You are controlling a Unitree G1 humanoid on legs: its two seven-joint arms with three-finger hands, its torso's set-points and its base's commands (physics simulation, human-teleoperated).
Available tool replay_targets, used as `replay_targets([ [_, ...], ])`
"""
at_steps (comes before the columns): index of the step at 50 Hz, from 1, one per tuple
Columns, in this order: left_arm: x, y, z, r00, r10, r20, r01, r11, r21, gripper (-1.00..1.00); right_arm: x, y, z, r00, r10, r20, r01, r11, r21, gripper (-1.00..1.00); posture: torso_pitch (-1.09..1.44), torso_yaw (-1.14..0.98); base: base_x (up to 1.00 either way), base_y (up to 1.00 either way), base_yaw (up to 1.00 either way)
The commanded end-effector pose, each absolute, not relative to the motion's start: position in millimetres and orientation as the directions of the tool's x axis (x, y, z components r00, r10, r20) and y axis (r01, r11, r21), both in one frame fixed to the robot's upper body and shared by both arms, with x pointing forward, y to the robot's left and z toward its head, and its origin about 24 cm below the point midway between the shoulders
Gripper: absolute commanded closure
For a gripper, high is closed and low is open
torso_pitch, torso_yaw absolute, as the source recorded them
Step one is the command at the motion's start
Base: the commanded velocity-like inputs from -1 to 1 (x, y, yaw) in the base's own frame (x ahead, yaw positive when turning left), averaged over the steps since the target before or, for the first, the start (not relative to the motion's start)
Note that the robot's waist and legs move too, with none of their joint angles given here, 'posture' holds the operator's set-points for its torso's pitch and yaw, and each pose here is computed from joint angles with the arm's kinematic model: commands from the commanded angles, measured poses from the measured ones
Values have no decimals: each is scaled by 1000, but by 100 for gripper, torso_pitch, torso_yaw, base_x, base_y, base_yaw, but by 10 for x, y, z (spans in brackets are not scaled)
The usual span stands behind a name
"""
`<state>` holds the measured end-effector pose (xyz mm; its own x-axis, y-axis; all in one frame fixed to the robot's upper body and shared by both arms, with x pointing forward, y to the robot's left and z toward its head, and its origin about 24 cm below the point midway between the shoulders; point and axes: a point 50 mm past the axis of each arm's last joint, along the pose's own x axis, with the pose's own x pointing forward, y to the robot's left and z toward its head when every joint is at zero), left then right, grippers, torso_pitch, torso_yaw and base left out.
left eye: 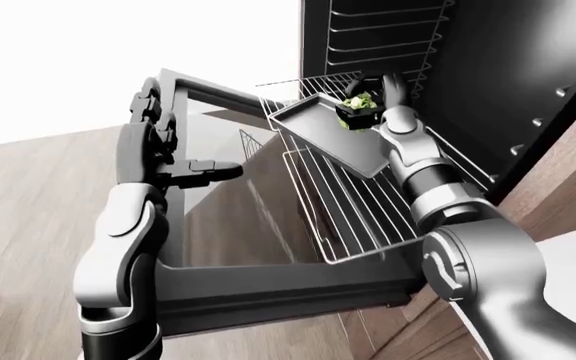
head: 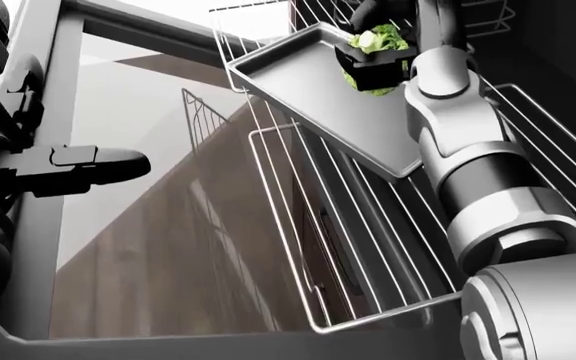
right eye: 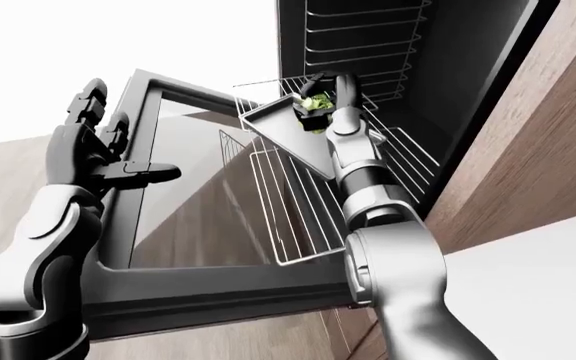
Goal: Place the broccoli on the rack of the oven.
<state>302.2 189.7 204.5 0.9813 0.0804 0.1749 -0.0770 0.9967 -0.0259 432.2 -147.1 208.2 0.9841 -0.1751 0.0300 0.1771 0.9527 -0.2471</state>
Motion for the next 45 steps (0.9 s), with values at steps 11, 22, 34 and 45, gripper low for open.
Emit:
replay_targets([
  [11,2992,1900,2229,960,79,267,-75,997,-26,-100,4330,-1436,2413,976,-161,146,192,955,-228,41,0,0,0,0,0],
  [22,2993,1900,2221,961,79,266,-75,997,-25,-100,4328,-1435,2353,978,-161,134,188,955,-228,-39,0,0,0,0,0],
  [34,2987,1899,2229,961,79,266,-75,997,-26,-100,4327,-1421,2322,979,-156,128,182,958,-223,-84,0,0,0,0,0],
  [45,2989,1897,2222,961,80,265,-76,997,-25,-100,4329,-1378,2408,983,-129,132,156,962,-224,-100,0,0,0,0,0],
])
